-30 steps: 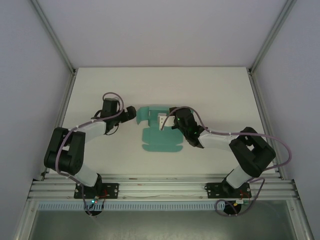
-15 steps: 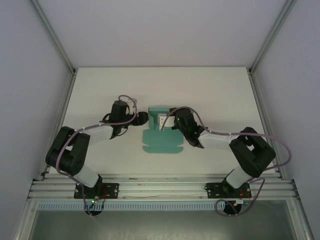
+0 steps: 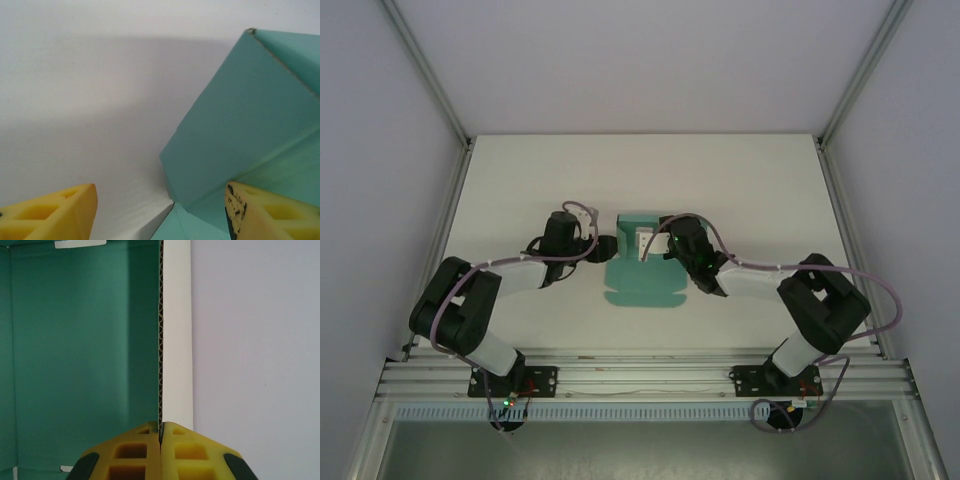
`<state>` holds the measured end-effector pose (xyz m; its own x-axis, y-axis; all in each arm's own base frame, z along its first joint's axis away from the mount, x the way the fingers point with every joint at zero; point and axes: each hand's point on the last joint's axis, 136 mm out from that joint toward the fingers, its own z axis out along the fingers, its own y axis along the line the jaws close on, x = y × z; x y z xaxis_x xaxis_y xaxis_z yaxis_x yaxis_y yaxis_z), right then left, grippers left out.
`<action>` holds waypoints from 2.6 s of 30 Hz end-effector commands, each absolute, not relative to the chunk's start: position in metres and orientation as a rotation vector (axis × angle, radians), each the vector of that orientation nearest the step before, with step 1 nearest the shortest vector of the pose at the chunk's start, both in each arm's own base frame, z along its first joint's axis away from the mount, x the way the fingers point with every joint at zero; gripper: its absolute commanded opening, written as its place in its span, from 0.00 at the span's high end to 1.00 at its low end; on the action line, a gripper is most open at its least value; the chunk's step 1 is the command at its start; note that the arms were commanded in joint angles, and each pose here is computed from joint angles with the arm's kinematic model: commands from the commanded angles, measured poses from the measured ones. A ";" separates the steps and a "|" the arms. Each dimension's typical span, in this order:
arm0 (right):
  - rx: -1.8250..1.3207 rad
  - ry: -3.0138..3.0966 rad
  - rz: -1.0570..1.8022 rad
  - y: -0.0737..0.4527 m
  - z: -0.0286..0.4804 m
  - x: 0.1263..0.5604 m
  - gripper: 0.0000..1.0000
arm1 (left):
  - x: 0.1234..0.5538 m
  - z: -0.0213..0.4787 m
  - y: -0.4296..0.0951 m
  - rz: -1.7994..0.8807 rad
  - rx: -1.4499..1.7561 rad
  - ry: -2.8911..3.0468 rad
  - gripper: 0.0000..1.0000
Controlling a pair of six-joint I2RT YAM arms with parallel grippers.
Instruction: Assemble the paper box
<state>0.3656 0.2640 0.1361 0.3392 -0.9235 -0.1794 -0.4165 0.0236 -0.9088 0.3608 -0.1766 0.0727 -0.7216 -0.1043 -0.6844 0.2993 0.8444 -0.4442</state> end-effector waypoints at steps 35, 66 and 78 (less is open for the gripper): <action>-1.708 1.144 -0.774 0.269 0.120 0.363 1.00 | 0.392 0.089 -0.194 -0.543 0.240 2.117 0.35; -1.894 1.190 -0.688 0.282 0.081 0.343 1.00 | 0.423 0.080 -0.205 -0.450 0.250 2.048 0.54; -1.863 1.239 -0.706 0.281 0.083 0.349 1.00 | 0.427 0.053 -0.190 -0.236 0.151 2.120 1.00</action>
<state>0.3679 0.2824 0.1282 0.3299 -0.9438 -0.0215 -0.3832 -0.1130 -0.9167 0.4221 -0.1989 0.0633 -0.5173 0.0197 -0.8556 0.2870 0.9458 -0.1517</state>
